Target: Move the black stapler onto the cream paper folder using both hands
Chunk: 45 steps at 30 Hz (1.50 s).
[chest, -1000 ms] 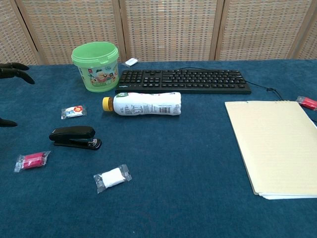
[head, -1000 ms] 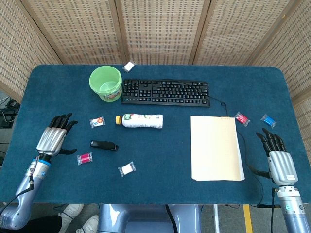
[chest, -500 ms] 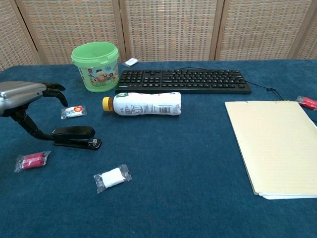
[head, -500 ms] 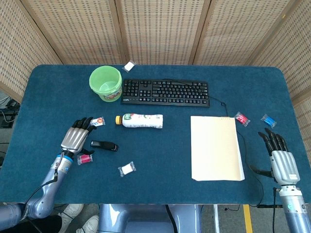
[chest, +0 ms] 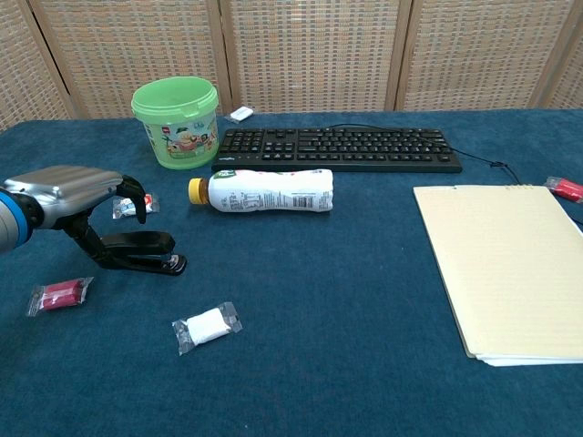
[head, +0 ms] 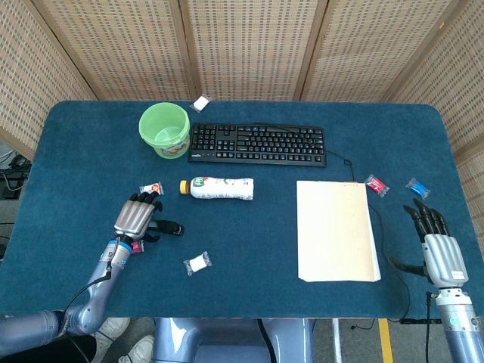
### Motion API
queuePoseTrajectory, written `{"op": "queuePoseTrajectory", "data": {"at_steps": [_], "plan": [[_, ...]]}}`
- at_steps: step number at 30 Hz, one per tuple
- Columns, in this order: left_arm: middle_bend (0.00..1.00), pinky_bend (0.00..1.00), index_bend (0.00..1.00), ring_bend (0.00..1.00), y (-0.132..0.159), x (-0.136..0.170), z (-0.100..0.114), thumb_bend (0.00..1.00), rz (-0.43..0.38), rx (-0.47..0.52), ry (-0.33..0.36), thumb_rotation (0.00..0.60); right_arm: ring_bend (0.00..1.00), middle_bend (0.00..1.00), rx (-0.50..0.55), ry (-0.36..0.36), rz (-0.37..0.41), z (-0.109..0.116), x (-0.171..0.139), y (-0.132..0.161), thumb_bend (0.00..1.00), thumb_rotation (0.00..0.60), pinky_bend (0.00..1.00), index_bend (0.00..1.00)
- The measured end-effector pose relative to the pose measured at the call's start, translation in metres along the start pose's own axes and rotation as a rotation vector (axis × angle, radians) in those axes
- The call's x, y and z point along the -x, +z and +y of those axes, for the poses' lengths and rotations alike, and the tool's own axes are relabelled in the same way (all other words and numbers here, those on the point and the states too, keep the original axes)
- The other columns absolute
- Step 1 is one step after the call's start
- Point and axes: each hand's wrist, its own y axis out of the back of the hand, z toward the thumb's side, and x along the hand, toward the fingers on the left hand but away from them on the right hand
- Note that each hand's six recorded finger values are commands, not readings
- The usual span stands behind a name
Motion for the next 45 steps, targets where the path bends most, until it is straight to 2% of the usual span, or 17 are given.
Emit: {"op": "queuePoseTrajectory", "data": {"at_steps": [7, 12, 14, 19, 22, 28, 34, 45], "plan": [[0.27, 0.27, 0.48, 0.27, 0.008, -0.003, -0.002, 0.27, -0.004, -0.012, 0.012, 0.600, 0.00, 0.00, 0.005, -0.001, -0.005, 0.001, 0.000, -0.002, 0.06, 0.600, 0.05, 0.14], [0.30, 0.29, 0.51, 0.29, 0.012, -0.004, -0.005, 0.29, -0.010, -0.027, 0.010, 0.600, 0.00, 0.00, 0.005, 0.000, -0.004, 0.001, 0.000, -0.002, 0.06, 0.600, 0.05, 0.14], [0.32, 0.32, 0.55, 0.32, 0.014, -0.005, -0.007, 0.34, -0.011, -0.033, 0.010, 0.600, 0.00, 0.00, 0.006, -0.001, -0.004, 0.002, 0.000, -0.002, 0.06, 0.600, 0.05, 0.15], [0.51, 0.54, 0.76, 0.47, 0.016, -0.005, -0.006, 0.54, -0.013, -0.050, 0.030, 0.600, 0.00, 0.00, 0.007, -0.001, -0.004, 0.002, 0.000, -0.002, 0.06, 0.600, 0.05, 0.16], [0.56, 0.57, 0.82, 0.51, 0.022, -0.005, -0.001, 0.58, -0.029, -0.049, 0.070, 0.600, 0.00, 0.00, 0.009, -0.003, -0.005, 0.002, 0.000, -0.002, 0.06, 0.600, 0.05, 0.16], [0.57, 0.58, 0.83, 0.52, 0.035, -0.005, 0.014, 0.58, -0.091, -0.027, 0.143, 0.600, 0.00, 0.00, 0.013, -0.003, -0.011, 0.003, 0.000, -0.004, 0.06, 0.600, 0.05, 0.16], [0.57, 0.58, 0.83, 0.52, 0.056, -0.006, 0.036, 0.58, -0.146, -0.057, 0.193, 0.600, 0.00, 0.00, 0.020, -0.010, -0.021, 0.005, 0.001, -0.007, 0.06, 0.600, 0.05, 0.16], [0.57, 0.58, 0.83, 0.52, 0.117, -0.025, 0.077, 0.58, -0.239, -0.083, 0.239, 0.600, 0.00, 0.00, 0.026, -0.006, -0.060, 0.006, 0.006, -0.019, 0.06, 0.600, 0.05, 0.16]]}}
